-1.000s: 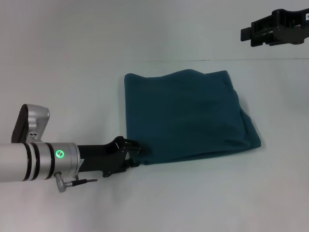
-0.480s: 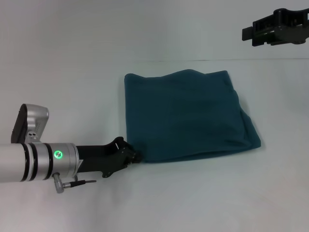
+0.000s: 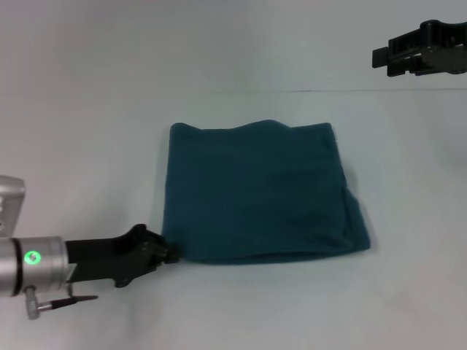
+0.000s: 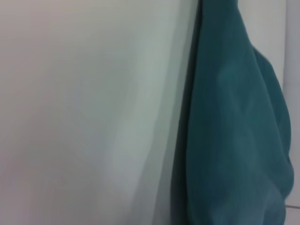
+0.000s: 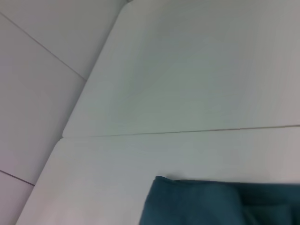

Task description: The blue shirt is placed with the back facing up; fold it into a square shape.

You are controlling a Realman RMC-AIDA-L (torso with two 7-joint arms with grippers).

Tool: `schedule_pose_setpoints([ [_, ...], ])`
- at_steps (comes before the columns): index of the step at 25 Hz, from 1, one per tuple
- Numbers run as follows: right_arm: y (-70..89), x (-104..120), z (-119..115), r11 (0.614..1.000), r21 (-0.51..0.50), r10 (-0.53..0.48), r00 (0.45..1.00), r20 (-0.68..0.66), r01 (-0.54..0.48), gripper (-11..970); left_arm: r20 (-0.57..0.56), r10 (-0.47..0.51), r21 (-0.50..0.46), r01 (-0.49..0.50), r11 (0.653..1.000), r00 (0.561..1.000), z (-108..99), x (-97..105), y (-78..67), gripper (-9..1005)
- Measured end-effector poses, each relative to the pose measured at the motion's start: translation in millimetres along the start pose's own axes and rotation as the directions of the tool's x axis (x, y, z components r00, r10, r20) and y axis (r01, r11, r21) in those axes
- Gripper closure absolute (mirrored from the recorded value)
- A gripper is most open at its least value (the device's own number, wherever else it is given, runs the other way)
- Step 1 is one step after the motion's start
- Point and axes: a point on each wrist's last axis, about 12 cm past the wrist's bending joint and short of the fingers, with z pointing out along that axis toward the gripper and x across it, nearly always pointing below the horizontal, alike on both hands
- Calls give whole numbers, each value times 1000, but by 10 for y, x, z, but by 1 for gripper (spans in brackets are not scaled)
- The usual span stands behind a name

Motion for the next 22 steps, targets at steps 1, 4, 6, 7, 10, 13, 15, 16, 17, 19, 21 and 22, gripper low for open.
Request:
schedule_pose_setpoints([
  [1,-6,4,-1,1000,0,2,1000,1,-2,540,9,-8,1,8,1000,1000,-53,0,33,951],
  [4,-13,17,11,1000,-2,4,1000,-2,-4,542,8,-11,11,11,1000,1000,-121,9,63,951],
  [6,-8,19,23,1000,-6,3,1000,-5,-3,541,-6,1,12,-1,1000,1000,-140,13,58,950],
  [7,-4,18,29,1000,-7,1,1000,-7,-1,541,-20,10,6,-10,1000,1000,-143,15,52,950],
  [10,9,13,36,1000,-11,-7,1000,-7,7,539,-60,43,-47,-46,998,997,-169,-5,49,930],
  [13,9,20,23,999,-31,-15,1000,3,15,538,-34,63,-78,-66,995,997,-307,-71,68,900],
  [15,-9,34,-3,999,-48,-21,1000,17,22,537,7,73,-90,-72,993,997,-483,-115,111,868],
  [16,-17,50,-12,998,-59,-25,999,21,26,536,39,89,-96,-85,992,995,-603,-144,130,847],
  [17,-35,72,-25,997,-71,-30,999,28,32,524,68,105,-102,-98,990,992,-713,-164,149,826],
  [19,-62,126,-42,994,-100,-43,998,35,46,500,133,178,-65,-171,983,975,-942,-186,141,783],
  [21,-104,212,-59,988,-142,-61,997,47,67,476,174,310,23,-318,948,935,-1104,-155,64,740],
  [22,-140,266,-75,985,-155,-67,996,54,75,464,190,383,68,-401,914,904,-1151,-129,14,718],
])
